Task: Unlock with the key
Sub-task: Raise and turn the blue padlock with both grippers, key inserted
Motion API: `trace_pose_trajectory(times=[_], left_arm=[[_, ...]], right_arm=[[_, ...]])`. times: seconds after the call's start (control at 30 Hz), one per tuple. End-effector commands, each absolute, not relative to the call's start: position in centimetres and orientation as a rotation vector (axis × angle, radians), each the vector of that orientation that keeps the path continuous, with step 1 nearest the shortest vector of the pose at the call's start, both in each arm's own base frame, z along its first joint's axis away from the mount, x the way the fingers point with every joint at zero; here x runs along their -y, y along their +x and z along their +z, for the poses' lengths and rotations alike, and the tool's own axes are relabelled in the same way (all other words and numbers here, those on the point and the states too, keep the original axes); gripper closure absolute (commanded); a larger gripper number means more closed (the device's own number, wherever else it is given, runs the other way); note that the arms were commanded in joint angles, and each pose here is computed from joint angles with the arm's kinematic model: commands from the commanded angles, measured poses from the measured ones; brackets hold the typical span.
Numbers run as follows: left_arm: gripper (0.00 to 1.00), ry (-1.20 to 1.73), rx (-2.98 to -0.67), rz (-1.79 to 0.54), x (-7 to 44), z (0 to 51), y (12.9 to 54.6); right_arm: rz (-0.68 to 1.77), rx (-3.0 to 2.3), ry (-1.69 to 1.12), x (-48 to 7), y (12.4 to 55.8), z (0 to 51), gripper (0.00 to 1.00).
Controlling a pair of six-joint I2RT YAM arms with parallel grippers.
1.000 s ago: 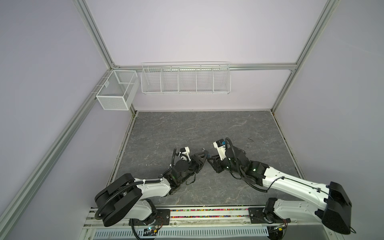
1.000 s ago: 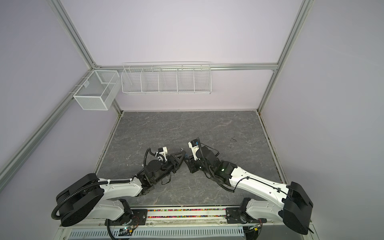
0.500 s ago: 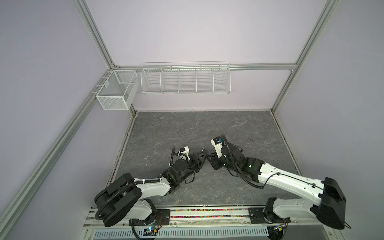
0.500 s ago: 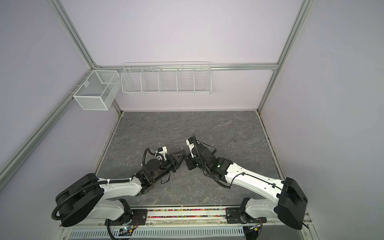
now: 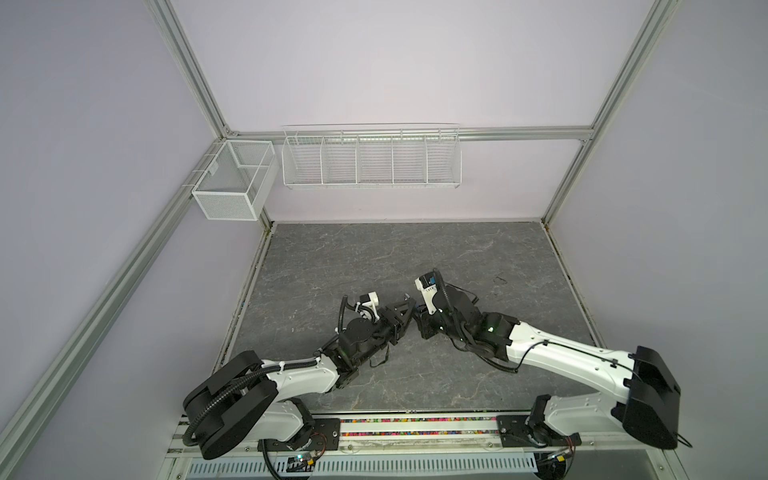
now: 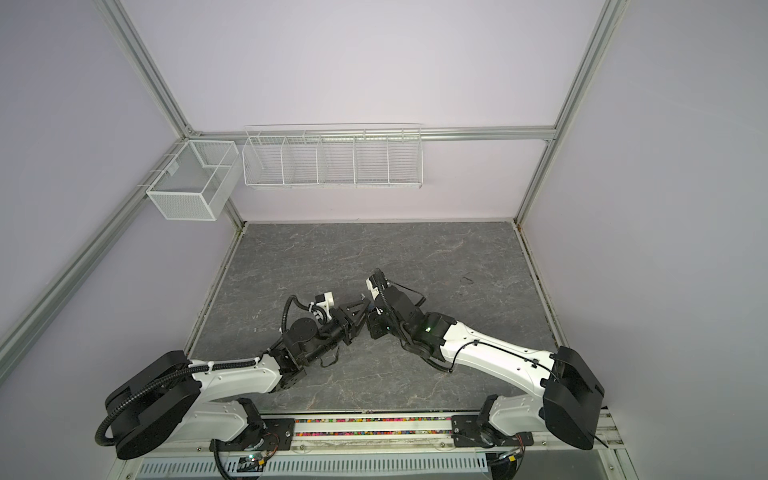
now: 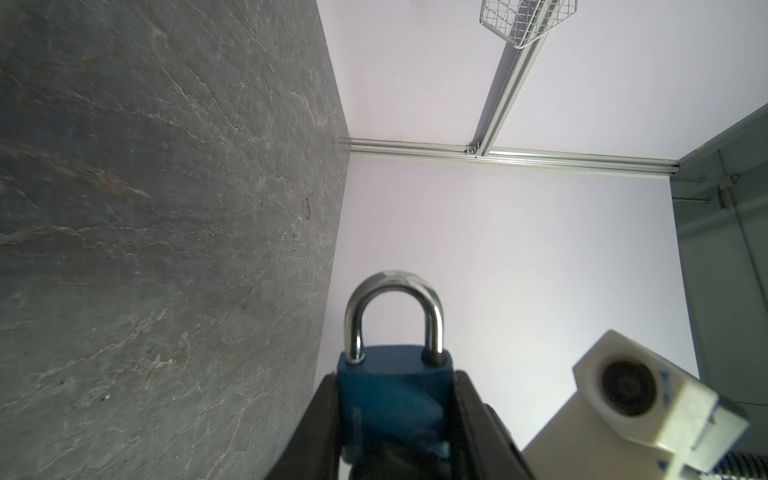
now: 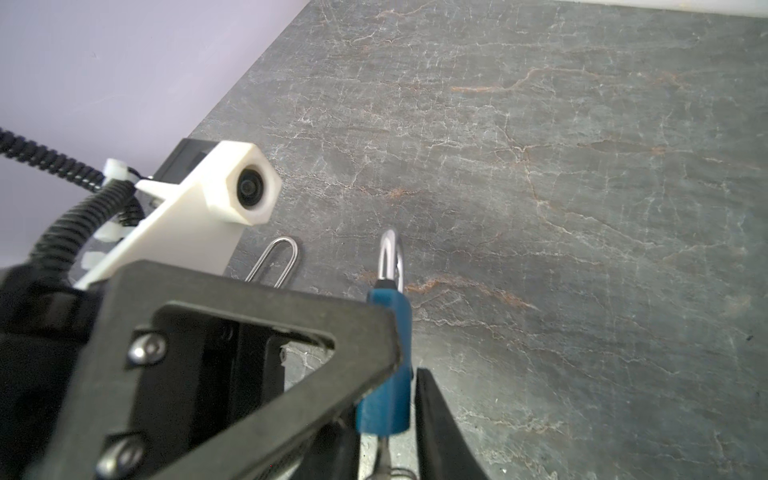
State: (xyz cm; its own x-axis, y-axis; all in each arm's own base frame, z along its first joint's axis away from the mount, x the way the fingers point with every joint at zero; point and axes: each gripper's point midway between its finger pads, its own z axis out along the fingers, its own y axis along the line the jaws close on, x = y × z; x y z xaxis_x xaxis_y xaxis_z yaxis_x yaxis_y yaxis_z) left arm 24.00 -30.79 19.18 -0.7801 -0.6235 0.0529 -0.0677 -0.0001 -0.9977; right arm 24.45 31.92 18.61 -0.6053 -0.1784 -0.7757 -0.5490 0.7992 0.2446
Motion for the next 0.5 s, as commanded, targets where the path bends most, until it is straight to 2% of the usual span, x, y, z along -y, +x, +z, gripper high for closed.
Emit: trace_pose_trajectory(times=[0.0,0.03,0.27,0.3,0.37,0.47], left_arm=[[1.0,-0.717,-1.831,-1.905,30.9,20.5,23.7],[1.0,-0.721,-1.83,-1.905,30.9,20.4,23.7],[1.0,-0.707,-1.792,-1.906,30.7,20.5,24.0],[0.99,-0.701,-1.783,-1.902,30.6,20.5,24.0],[0.77,-0.677,-1.759,-1.896,30.3,20.5,24.0],[0.54,-0.605,-1.72,-1.853,29.5,20.7,24.4]], right_arm=[[0.604,-2.108,-0.479,-32.1,25.6,20.9,0.9],[0.606,-2.106,-0.486,-32.2,25.6,20.9,0.93],[0.729,-2.042,-0.507,-33.2,24.8,21.9,0.93],[0.73,-2.055,-0.51,-32.8,24.4,20.8,0.93],[0.76,-2.037,-0.497,-32.5,24.0,21.1,0.93],[0.808,-2.023,-0.458,-31.6,23.8,21.8,0.93]])
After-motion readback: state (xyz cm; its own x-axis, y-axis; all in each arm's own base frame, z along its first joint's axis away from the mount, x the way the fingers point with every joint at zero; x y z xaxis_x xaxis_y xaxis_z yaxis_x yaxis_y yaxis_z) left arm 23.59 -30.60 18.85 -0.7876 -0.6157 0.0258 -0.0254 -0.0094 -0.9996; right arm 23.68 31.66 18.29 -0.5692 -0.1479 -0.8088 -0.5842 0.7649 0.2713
